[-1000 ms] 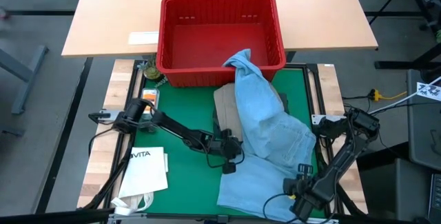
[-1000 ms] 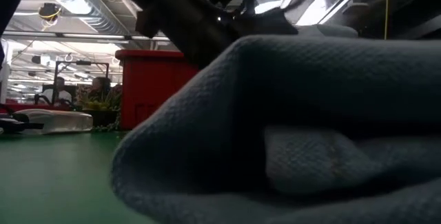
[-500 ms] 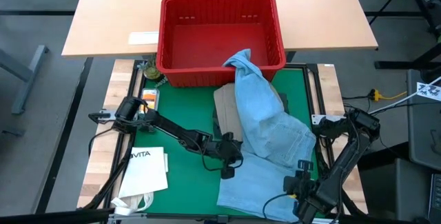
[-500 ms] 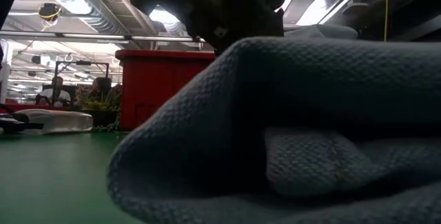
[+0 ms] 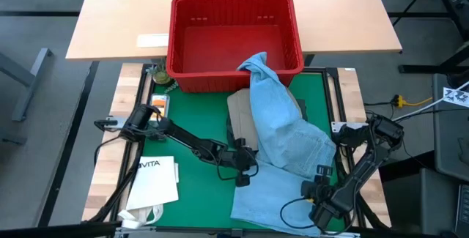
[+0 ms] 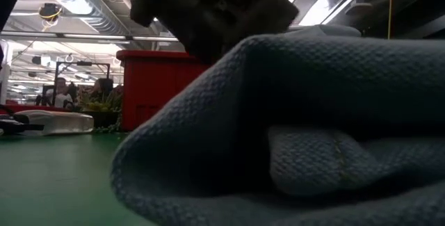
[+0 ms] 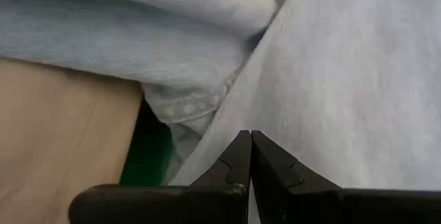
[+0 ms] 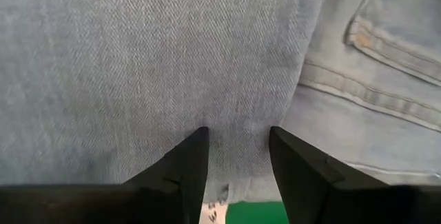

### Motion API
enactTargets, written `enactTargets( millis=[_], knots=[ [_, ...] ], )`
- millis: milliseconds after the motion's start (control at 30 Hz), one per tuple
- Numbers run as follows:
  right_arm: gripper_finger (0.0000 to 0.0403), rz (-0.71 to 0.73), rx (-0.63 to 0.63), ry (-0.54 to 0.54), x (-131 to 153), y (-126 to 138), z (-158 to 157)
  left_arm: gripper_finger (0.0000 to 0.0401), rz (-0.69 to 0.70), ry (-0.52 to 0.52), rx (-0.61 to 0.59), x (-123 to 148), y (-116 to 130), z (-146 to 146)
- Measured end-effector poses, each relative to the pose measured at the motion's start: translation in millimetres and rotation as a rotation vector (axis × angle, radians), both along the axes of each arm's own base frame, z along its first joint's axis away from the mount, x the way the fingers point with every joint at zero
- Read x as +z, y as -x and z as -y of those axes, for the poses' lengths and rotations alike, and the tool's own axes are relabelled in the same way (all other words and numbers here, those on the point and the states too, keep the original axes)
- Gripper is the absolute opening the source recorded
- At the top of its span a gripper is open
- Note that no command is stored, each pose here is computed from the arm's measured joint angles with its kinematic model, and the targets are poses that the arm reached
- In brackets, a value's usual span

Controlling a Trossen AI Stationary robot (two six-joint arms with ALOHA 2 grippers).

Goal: Fold Laundry from Bin
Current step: Fold the light blue pants

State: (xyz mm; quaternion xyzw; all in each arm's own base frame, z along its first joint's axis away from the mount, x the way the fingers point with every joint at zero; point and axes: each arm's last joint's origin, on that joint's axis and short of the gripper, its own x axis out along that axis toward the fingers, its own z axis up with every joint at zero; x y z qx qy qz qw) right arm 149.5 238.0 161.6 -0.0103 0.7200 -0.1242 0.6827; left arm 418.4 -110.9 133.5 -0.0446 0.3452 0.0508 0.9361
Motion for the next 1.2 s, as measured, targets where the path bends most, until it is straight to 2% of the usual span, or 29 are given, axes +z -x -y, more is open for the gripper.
enactTargets(
  millis=[167, 367, 533, 633, 833, 1000, 1200],
  knots=[
    [0.0156, 0.003, -0.001, -0.012, -7, 1, 2, 0.0004, -0.054, -0.021, 0.011, -16, 0, 0],
    [0.0156, 0.001, 0.006, -0.018, -3, 0, 0, 0.0004, -0.067, -0.025, 0.005, -18, 1, -1],
    [0.0156, -0.006, 0.013, -0.026, 19, -5, -9, 0.0004, -0.030, -0.005, -0.005, 0, 2, -1],
    [0.0156, 0.015, 0.039, -0.062, 36, -10, -17, 0.0004, 0.023, 0.048, -0.033, 19, 4, 4],
    [0.0156, 0.135, 0.092, -0.238, 60, -21, -41, 0.0004, 0.080, 0.197, -0.147, 31, 9, 33],
    [0.0156, 0.257, 0.132, -0.331, 63, -20, -59, 0.0004, 0.077, 0.207, -0.224, 32, 20, 62],
    [0.0156, 0.301, 0.181, -0.365, 50, -11, -80, 0.0004, 0.062, 0.206, -0.299, 32, 35, 92]
  ],
)
